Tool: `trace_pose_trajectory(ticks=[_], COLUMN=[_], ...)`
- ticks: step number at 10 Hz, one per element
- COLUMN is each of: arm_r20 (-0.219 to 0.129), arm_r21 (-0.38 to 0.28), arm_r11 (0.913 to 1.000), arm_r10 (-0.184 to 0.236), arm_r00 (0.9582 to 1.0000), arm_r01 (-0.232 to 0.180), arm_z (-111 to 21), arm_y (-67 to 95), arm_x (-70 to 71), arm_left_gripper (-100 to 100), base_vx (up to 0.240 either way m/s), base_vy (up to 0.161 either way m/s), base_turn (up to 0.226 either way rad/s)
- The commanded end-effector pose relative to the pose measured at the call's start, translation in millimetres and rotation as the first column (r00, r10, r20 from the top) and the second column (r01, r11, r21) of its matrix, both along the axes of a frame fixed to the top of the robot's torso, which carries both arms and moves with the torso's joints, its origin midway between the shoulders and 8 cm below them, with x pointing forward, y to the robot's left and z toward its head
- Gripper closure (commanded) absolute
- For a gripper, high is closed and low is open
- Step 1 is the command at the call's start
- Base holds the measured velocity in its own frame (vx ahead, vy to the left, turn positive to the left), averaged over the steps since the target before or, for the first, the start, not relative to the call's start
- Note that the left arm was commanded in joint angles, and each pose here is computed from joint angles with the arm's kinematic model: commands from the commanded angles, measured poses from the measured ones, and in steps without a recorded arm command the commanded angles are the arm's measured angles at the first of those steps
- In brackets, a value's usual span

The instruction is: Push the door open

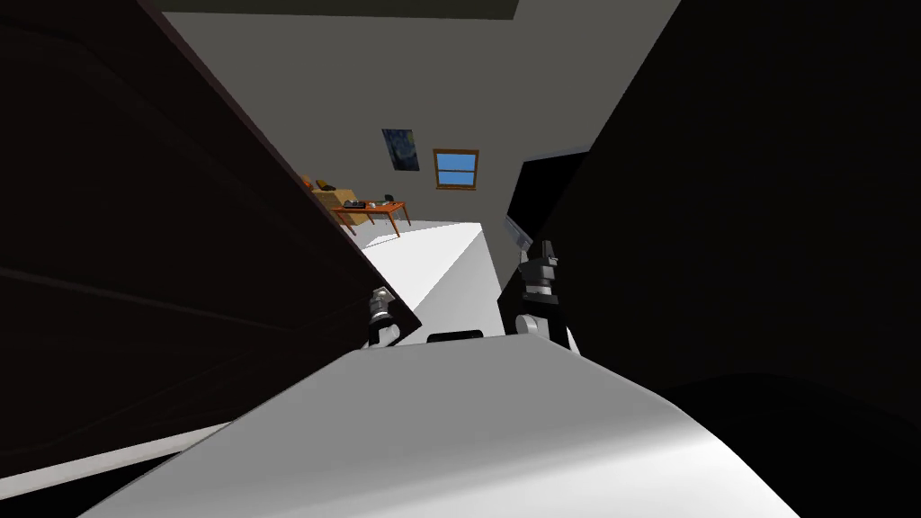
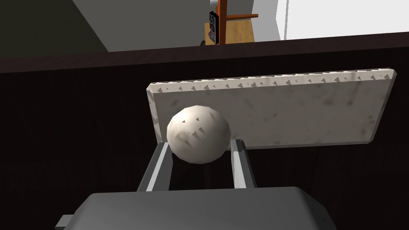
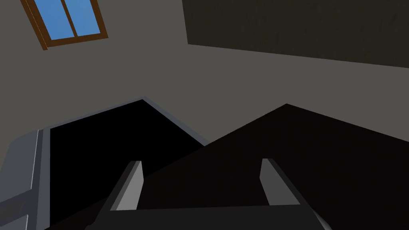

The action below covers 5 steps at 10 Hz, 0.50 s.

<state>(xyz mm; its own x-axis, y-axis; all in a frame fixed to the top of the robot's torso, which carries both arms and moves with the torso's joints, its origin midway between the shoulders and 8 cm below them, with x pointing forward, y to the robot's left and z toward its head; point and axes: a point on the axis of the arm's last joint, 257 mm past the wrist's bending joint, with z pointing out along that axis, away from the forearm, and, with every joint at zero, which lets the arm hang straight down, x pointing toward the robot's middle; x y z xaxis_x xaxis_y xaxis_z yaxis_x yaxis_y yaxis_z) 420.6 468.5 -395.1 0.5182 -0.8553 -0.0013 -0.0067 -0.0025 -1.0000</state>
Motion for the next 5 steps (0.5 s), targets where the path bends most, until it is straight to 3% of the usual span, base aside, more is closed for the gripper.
trace_pose_trajectory(ticks=[1,5], arm_r20=[0.005,0.006], arm_r21=[0.003,0.003], arm_r11=[0.9997,0.9975], arm_r10=[0.025,0.071], arm_r00=[0.9997,0.9974], arm_r01=[-0.025,-0.071], arm_z=[3.0,3.4], arm_y=[10.9,27.2], arm_x=[-3.5,-13.3], arm_left_gripper=[100,100], base_vx=[0.184,0.156], base_vy=[-0.017,-0.008], base_turn=[0.047,0.038])
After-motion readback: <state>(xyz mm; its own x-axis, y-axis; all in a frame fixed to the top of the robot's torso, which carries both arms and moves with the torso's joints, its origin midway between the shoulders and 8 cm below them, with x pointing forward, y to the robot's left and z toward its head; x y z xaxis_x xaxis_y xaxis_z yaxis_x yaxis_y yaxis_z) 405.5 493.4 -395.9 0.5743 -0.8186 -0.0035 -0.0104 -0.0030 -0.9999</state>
